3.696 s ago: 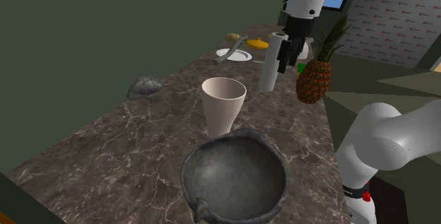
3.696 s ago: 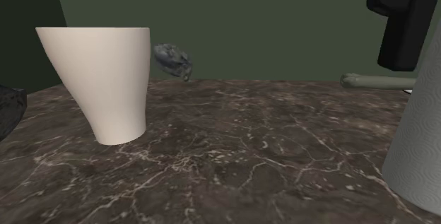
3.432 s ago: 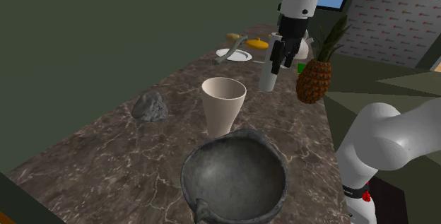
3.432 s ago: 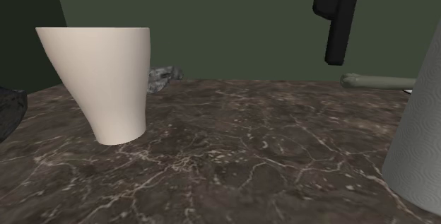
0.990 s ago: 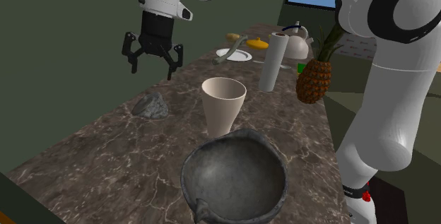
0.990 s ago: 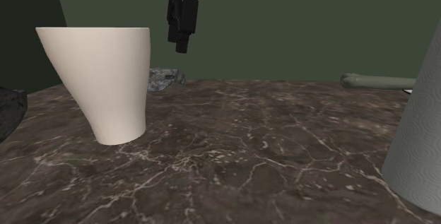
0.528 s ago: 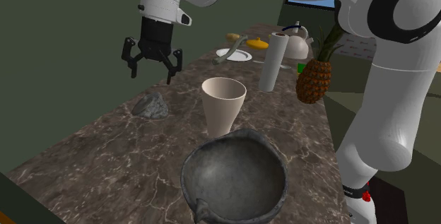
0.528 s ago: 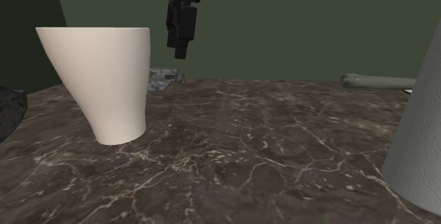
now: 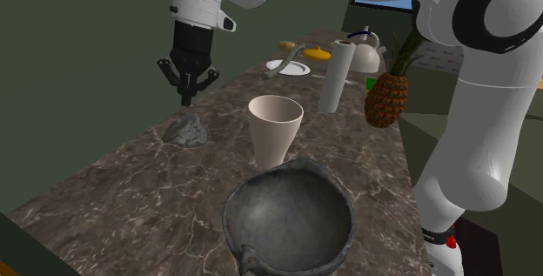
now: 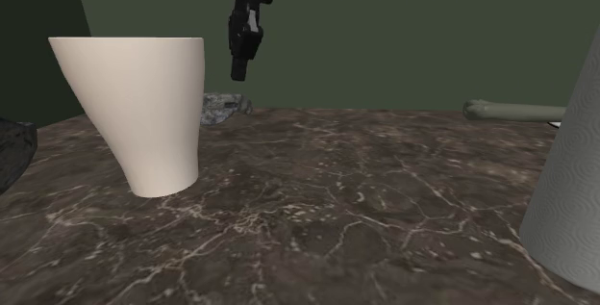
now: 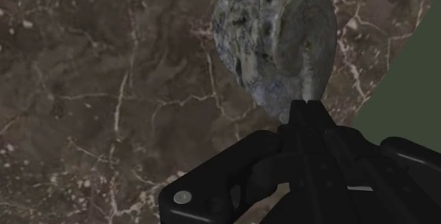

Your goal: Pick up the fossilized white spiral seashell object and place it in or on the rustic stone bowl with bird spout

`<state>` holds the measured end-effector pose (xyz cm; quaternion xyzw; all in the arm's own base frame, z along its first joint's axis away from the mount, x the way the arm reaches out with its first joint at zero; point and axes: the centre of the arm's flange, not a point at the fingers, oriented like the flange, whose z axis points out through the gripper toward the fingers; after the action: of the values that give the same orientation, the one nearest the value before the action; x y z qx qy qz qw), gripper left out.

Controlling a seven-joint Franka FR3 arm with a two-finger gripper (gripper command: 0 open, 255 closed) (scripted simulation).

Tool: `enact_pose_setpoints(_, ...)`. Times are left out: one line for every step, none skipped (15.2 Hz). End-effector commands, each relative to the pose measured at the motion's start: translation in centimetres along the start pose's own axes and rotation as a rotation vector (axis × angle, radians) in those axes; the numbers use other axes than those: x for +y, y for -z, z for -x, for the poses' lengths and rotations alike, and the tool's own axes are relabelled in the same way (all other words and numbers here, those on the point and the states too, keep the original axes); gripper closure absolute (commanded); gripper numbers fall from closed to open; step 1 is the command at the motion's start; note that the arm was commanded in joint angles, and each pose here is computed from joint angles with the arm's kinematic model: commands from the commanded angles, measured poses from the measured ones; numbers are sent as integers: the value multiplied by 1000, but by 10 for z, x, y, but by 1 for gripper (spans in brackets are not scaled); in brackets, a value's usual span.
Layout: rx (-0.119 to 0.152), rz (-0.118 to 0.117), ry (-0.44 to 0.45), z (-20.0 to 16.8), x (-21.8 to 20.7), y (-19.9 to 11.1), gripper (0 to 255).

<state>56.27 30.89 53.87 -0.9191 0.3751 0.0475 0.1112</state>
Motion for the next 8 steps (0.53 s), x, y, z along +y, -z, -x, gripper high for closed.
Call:
enact_pose_setpoints(0, 0, 0, 0, 0, 0, 255)
enact_pose_setpoints(0, 0, 0, 0, 0, 0, 255)
enact_pose_setpoints(0, 0, 0, 0, 0, 0, 255)
enact_pose_setpoints(0, 0, 0, 0, 0, 0, 255)
enact_pose_setpoints(0, 0, 0, 0, 0, 0, 0)
enact_pose_setpoints(5, -70, 104, 10, 20, -2, 0)
enact_pose_setpoints(9, -139, 207, 18, 40, -6, 0)
enact_pose_setpoints(14, -209, 311, 23, 60, -11, 0)
